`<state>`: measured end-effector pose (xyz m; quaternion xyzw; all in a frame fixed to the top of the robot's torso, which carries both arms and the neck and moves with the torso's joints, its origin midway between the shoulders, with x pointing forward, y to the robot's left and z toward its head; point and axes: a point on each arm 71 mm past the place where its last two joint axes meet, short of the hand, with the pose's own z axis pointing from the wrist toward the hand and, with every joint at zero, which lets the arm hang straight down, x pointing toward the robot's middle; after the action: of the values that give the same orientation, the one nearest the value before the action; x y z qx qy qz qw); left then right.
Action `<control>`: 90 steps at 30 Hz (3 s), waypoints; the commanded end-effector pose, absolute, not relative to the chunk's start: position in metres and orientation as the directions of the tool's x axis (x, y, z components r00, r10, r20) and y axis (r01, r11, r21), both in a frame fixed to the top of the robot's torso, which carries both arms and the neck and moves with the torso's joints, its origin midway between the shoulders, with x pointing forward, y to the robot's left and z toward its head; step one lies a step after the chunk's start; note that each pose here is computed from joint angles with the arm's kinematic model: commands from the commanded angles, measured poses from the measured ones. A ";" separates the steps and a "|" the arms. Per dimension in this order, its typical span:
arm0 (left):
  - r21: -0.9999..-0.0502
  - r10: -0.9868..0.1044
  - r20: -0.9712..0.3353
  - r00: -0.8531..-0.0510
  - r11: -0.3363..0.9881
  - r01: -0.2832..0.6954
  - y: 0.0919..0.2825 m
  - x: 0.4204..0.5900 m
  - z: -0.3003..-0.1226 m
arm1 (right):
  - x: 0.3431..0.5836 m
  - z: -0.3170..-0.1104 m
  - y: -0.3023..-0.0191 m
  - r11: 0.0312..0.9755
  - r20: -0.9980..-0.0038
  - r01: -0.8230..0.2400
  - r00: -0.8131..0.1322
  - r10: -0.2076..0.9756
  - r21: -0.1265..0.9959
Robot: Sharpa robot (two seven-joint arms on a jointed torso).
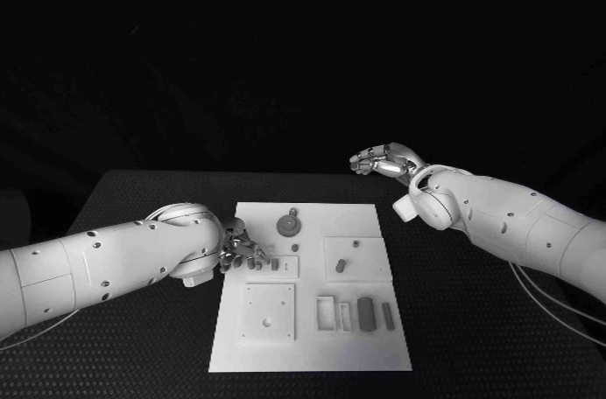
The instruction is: Assemble the parts on the task board
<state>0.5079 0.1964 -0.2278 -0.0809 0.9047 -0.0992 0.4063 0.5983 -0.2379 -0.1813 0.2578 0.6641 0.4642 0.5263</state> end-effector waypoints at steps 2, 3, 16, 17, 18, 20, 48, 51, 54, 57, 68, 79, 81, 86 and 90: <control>-0.268 -0.257 -0.733 -0.629 0.960 -0.080 0.198 0.509 -0.226 | 0.598 -0.182 -0.237 0.432 -0.460 -0.157 -0.326 0.826 0.888; -0.285 -0.277 -0.735 -0.620 0.954 -0.088 0.199 0.509 -0.225 | 0.598 -0.182 -0.237 0.432 -0.460 -0.157 -0.326 0.826 0.888; -0.531 -0.480 -0.729 -0.487 0.846 -0.039 0.196 0.514 -0.208 | 0.598 -0.182 -0.238 0.433 -0.460 -0.155 -0.324 0.827 0.888; -0.552 -0.497 -0.729 -0.471 0.834 -0.026 0.195 0.515 -0.206 | 0.598 -0.182 -0.238 0.434 -0.460 -0.154 -0.323 0.827 0.888; -0.562 -0.504 -0.732 -0.459 0.827 -0.013 0.194 0.515 -0.205 | 0.598 -0.183 -0.238 0.434 -0.460 -0.154 -0.323 0.827 0.888; -0.592 -0.519 -0.738 -0.431 0.805 0.045 0.191 0.517 -0.201 | 0.598 -0.183 -0.239 0.435 -0.461 -0.153 -0.321 0.827 0.887; -0.284 -0.182 -0.955 -0.234 0.792 0.541 0.131 0.515 -0.218 | 0.598 -0.184 -0.236 0.432 -0.458 -0.153 -0.330 0.826 0.889; -0.284 -0.184 -0.955 -0.232 0.792 0.540 0.128 0.514 -0.221 | 0.597 -0.184 -0.236 0.431 -0.458 -0.153 -0.330 0.826 0.889; -0.268 -0.166 -0.959 -0.230 0.794 0.545 0.126 0.514 -0.224 | 0.597 -0.184 -0.235 0.431 -0.457 -0.154 -0.331 0.825 0.889; -0.256 -0.144 -0.960 -0.240 0.797 0.548 0.123 0.515 -0.227 | 0.597 -0.184 -0.235 0.430 -0.457 -0.155 -0.333 0.825 0.889; -0.235 -0.116 -0.963 -0.245 0.805 0.545 0.124 0.516 -0.234 | 0.597 -0.184 -0.234 0.429 -0.456 -0.155 -0.336 0.824 0.890; -0.227 -0.091 -0.960 -0.265 0.805 0.549 0.121 0.516 -0.243 | 0.596 -0.184 -0.232 0.426 -0.454 -0.158 -0.340 0.823 0.891; -0.228 -0.090 -0.960 -0.266 0.805 0.548 0.121 0.516 -0.244 | 0.596 -0.184 -0.231 0.426 -0.454 -0.158 -0.341 0.823 0.891; -0.227 -0.087 -0.959 -0.270 0.806 0.547 0.122 0.517 -0.245 | 0.596 -0.184 -0.231 0.425 -0.454 -0.158 -0.341 0.823 0.891; -0.224 -0.083 -0.959 -0.271 0.807 0.546 0.122 0.517 -0.247 | 0.596 -0.184 -0.231 0.425 -0.453 -0.159 -0.343 0.823 0.891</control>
<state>0.5189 0.1231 -0.2425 0.1444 0.7446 -0.2698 0.5933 0.5971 -0.2333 -0.1841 0.2561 0.6664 0.4678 0.5211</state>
